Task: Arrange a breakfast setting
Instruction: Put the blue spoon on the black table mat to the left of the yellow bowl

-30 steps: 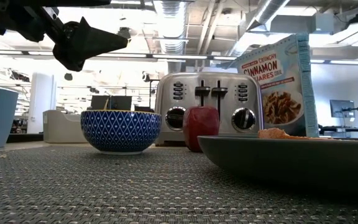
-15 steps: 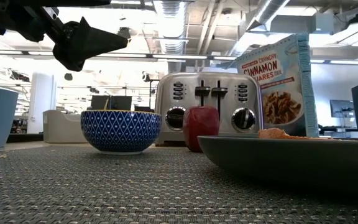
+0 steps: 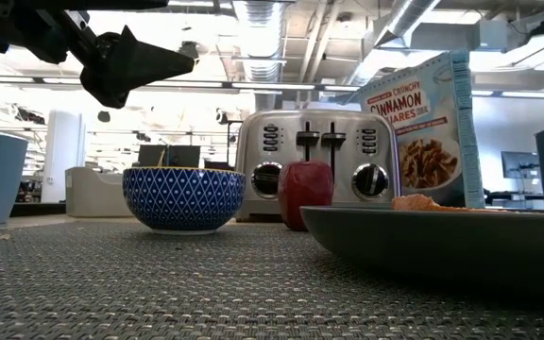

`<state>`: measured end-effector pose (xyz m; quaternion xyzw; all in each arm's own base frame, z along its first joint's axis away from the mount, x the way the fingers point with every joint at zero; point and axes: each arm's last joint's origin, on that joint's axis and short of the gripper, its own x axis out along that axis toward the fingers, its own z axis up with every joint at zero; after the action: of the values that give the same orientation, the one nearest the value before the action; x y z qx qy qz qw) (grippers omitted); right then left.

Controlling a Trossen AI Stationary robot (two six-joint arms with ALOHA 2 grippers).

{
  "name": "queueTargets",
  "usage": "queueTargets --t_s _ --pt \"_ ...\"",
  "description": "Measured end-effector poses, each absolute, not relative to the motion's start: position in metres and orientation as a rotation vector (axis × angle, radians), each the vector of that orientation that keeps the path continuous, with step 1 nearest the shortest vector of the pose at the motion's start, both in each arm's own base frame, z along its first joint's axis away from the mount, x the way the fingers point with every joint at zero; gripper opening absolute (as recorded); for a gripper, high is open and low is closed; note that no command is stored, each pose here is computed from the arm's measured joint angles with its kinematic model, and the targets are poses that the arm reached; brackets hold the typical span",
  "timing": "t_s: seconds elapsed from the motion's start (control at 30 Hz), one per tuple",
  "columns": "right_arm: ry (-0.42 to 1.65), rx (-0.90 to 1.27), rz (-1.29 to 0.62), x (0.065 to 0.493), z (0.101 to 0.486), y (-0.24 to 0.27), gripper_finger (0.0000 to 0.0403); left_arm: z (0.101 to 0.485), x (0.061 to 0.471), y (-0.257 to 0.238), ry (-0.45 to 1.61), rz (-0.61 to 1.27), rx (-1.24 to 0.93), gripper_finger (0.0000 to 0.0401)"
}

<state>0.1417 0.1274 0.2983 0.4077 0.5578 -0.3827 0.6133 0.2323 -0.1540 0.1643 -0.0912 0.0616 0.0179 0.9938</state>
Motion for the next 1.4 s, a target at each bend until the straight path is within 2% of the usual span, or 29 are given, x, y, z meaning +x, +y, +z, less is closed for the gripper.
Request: queueTargets --t_s 0.47,0.6,0.7,0.83,1.0,1.1,1.3,1.4 --pt "1.309 0.873 -0.845 0.143 0.307 0.122 0.007 0.164 0.232 -0.154 0.125 0.027 -0.184 0.0322" --pt "1.331 0.809 -0.782 0.143 0.309 0.122 0.0101 0.164 0.232 -0.154 0.125 0.027 -0.184 0.0322" --pt "1.253 0.751 -0.729 0.14 0.316 0.126 0.0138 0.164 0.232 -0.154 0.128 0.028 -0.182 0.0322" --pt "1.124 0.688 -0.676 0.122 0.322 0.134 0.0189 0.163 0.232 -0.154 0.135 0.029 -0.178 0.0322" --pt "1.113 0.639 -0.697 0.097 0.311 0.147 0.0241 0.163 0.233 -0.153 0.133 0.033 -0.18 0.0322" --pt "1.118 0.616 -0.672 0.083 0.306 0.156 0.0255 0.163 0.235 -0.151 0.13 0.045 -0.19 0.0322" --pt "1.106 0.6 -0.649 0.057 0.291 0.165 0.0258 0.164 0.236 -0.148 0.128 0.056 -0.21 0.0322" --pt "1.034 0.595 -0.664 0.052 0.286 0.162 0.0258 0.166 0.237 -0.147 0.109 0.056 -0.221 0.0322"
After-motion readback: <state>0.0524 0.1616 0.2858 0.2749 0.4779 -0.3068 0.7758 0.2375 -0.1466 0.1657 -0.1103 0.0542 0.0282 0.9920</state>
